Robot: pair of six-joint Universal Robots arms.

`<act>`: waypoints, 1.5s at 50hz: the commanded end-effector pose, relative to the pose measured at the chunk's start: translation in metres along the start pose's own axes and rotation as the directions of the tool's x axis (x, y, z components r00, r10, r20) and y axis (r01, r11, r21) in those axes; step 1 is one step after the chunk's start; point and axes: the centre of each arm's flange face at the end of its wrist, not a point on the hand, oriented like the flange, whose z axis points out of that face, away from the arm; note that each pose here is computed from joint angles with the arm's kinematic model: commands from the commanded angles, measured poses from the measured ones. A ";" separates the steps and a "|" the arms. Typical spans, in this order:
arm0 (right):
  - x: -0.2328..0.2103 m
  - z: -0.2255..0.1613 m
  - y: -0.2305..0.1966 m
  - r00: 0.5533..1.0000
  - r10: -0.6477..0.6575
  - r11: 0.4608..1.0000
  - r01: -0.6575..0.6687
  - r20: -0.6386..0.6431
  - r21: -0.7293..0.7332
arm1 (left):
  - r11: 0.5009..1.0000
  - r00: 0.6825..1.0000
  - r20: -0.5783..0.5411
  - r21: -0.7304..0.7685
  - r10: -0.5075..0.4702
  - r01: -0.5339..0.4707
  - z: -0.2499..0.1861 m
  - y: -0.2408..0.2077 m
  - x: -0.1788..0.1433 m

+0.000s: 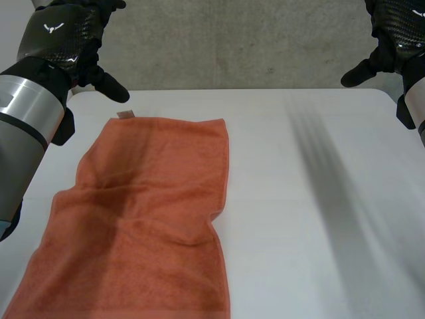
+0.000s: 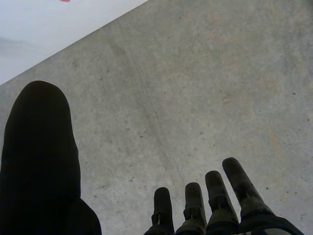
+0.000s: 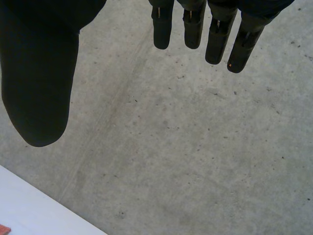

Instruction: Fold the laundry

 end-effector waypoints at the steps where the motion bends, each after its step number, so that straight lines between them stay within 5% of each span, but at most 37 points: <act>1: -0.003 0.000 0.002 1.000 0.000 1.000 0.000 0.028 -0.006 | 1.000 1.000 -0.008 -0.025 0.002 -0.002 0.001 0.006 0.001; 15: -0.036 -0.006 0.058 0.956 -0.033 0.976 0.094 0.293 -0.197 | 0.988 0.999 -0.036 -0.157 -0.001 -0.005 -0.007 0.032 0.013; 23: -0.039 0.001 0.072 0.943 -0.107 0.956 0.185 0.316 -0.227 | 0.943 0.983 -0.124 -0.322 -0.134 0.088 -0.030 0.081 0.078; 33: -0.034 0.005 0.080 0.945 -0.119 0.951 0.197 0.305 -0.239 | 0.889 0.978 -0.171 -0.456 -0.123 0.031 -0.041 0.148 0.134; 53: -0.035 0.002 0.088 0.932 -0.164 0.936 0.251 0.324 -0.247 | 0.856 0.993 -0.115 -0.516 -0.025 -0.038 -0.050 0.202 0.147; 65: -0.037 0.000 0.089 0.930 -0.161 0.935 0.251 0.330 -0.249 | 0.823 0.981 -0.143 -0.535 0.134 -0.190 -0.044 0.219 0.128; 75: -0.039 -0.001 0.089 0.928 -0.159 0.935 0.252 0.336 -0.251 | 0.816 0.975 -0.130 -0.535 0.179 -0.221 -0.036 0.214 0.114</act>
